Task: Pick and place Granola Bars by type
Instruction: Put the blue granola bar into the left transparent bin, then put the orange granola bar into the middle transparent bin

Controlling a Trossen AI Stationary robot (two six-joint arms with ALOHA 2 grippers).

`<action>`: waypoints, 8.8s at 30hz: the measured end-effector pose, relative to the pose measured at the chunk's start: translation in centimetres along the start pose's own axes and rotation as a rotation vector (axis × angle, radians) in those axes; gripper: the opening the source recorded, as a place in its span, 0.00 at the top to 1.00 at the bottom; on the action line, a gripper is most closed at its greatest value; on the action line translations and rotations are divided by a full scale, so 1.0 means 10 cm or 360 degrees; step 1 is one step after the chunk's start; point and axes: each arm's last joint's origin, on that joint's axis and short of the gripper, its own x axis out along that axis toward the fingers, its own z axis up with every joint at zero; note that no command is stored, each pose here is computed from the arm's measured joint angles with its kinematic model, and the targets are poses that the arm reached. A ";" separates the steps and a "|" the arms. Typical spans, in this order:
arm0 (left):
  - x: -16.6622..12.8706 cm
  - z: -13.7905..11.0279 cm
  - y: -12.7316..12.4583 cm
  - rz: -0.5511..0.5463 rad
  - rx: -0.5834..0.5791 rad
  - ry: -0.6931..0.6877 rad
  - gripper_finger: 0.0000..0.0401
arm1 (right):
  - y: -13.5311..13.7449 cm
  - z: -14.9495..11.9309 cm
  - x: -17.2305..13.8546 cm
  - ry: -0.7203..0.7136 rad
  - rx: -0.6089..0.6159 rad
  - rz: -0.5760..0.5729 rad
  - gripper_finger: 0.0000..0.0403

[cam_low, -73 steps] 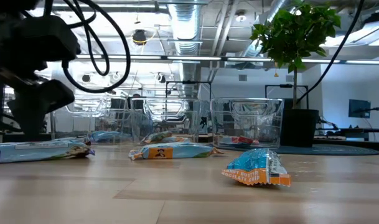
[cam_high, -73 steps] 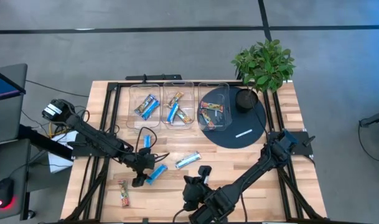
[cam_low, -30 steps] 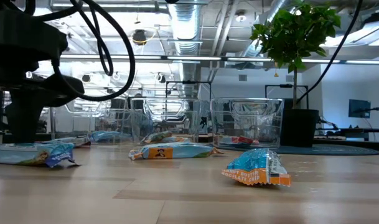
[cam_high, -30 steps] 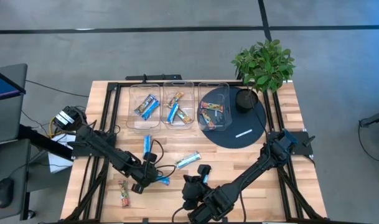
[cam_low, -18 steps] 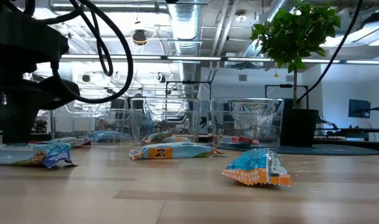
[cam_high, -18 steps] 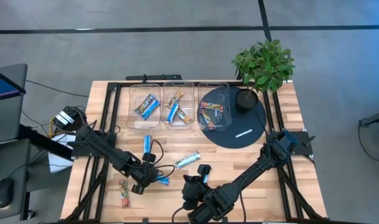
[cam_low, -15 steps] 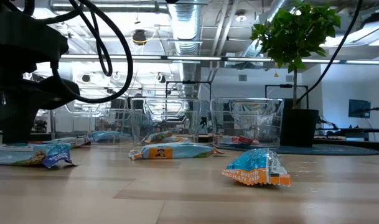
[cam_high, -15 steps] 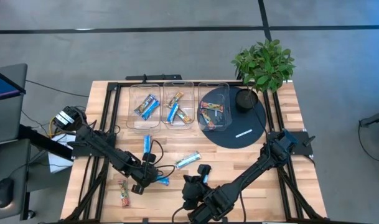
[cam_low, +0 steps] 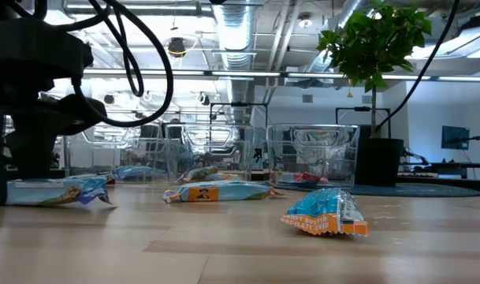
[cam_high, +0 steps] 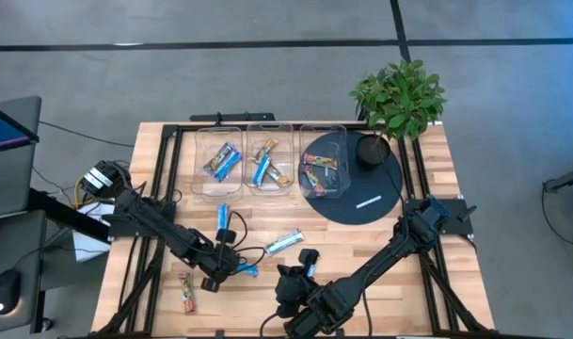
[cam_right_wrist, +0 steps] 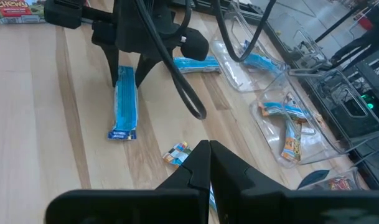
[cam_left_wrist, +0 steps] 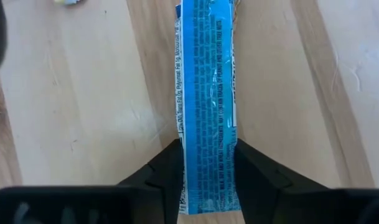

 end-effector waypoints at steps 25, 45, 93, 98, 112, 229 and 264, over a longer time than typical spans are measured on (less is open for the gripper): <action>-0.54 0.58 0.01 0.0512 0.0019 -0.0085 0.78 | 0.00 0.00 0.00 0.0007 -0.0005 0.0006 1.00; -1.46 0.55 1.06 0.1481 -0.0401 0.0451 0.78 | 0.01 -0.01 0.00 0.0030 -0.0004 0.0038 1.00; -1.06 -0.38 2.38 0.1017 -0.1051 0.0743 0.60 | 0.02 -0.03 0.02 0.0058 -0.0015 0.0060 1.00; -1.01 -0.32 2.29 0.0713 -0.1011 0.0672 0.60 | 0.02 -0.02 0.02 0.0059 -0.0014 0.0058 1.00; -1.07 0.13 1.83 0.0397 -0.0641 0.0436 0.60 | 0.01 -0.02 0.04 0.0062 -0.0010 0.0053 1.00; -1.68 1.53 0.86 0.0249 -0.0055 -0.1081 0.60 | -0.03 -0.04 0.21 0.0560 0.0024 0.0588 1.00; -1.73 1.59 0.75 -0.0340 0.0067 -0.1204 0.60 | -0.03 -0.04 0.22 0.0552 0.0032 0.0593 1.00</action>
